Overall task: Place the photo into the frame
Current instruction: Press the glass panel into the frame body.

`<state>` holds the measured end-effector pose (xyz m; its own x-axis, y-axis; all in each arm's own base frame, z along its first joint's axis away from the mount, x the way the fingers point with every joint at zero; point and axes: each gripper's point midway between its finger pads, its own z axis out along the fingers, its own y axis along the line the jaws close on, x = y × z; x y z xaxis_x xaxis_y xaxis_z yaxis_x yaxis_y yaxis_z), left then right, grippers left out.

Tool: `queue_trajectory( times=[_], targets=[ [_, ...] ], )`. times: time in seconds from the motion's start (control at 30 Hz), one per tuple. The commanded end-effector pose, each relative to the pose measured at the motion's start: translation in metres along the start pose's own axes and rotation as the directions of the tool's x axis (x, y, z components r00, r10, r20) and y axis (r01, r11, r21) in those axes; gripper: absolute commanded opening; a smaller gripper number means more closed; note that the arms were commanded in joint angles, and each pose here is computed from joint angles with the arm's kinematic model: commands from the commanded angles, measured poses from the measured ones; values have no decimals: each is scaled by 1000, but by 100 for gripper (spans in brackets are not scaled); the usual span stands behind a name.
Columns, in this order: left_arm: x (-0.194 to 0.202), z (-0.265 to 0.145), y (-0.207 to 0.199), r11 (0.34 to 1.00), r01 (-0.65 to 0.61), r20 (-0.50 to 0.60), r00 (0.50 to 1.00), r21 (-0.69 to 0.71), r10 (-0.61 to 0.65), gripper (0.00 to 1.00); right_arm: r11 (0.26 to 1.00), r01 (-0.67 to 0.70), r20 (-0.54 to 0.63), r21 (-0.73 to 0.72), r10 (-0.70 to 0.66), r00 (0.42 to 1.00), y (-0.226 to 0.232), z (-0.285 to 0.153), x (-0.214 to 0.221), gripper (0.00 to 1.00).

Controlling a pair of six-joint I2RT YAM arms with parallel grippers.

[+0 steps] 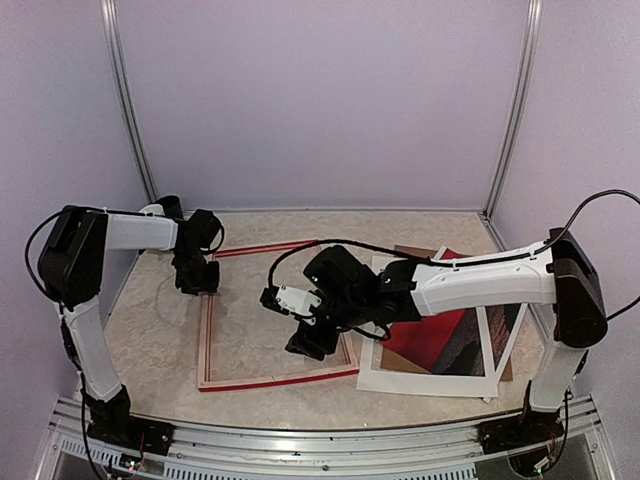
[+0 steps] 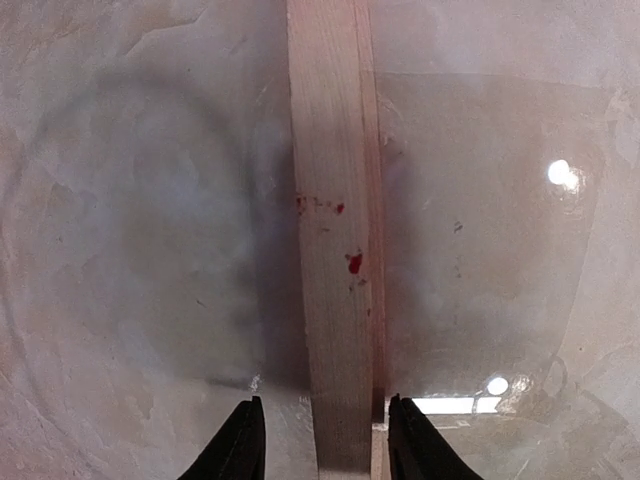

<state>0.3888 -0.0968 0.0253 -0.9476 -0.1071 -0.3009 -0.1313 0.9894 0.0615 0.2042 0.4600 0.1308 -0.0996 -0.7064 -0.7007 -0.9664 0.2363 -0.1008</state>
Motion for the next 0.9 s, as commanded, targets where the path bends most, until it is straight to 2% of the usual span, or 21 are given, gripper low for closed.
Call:
queue_trajectory(
  times=[0.0, 0.3, 0.87],
  targets=[
    [4, -15, -3, 1000, 5, 15, 1000, 24, -5, 43, 987, 154, -11, -43, -155, 988, 40, 23, -5, 71],
    [33, -28, -9, 999, -39, -15, 999, 33, 39, 43, 981, 175, -37, -86, -179, 983, 67, 67, -3, 70],
    [76, -25, 11, 998, -59, -74, 996, -38, 56, 42, 984, 157, -43, -80, -161, 986, 70, 96, 3, 69]
  ],
)
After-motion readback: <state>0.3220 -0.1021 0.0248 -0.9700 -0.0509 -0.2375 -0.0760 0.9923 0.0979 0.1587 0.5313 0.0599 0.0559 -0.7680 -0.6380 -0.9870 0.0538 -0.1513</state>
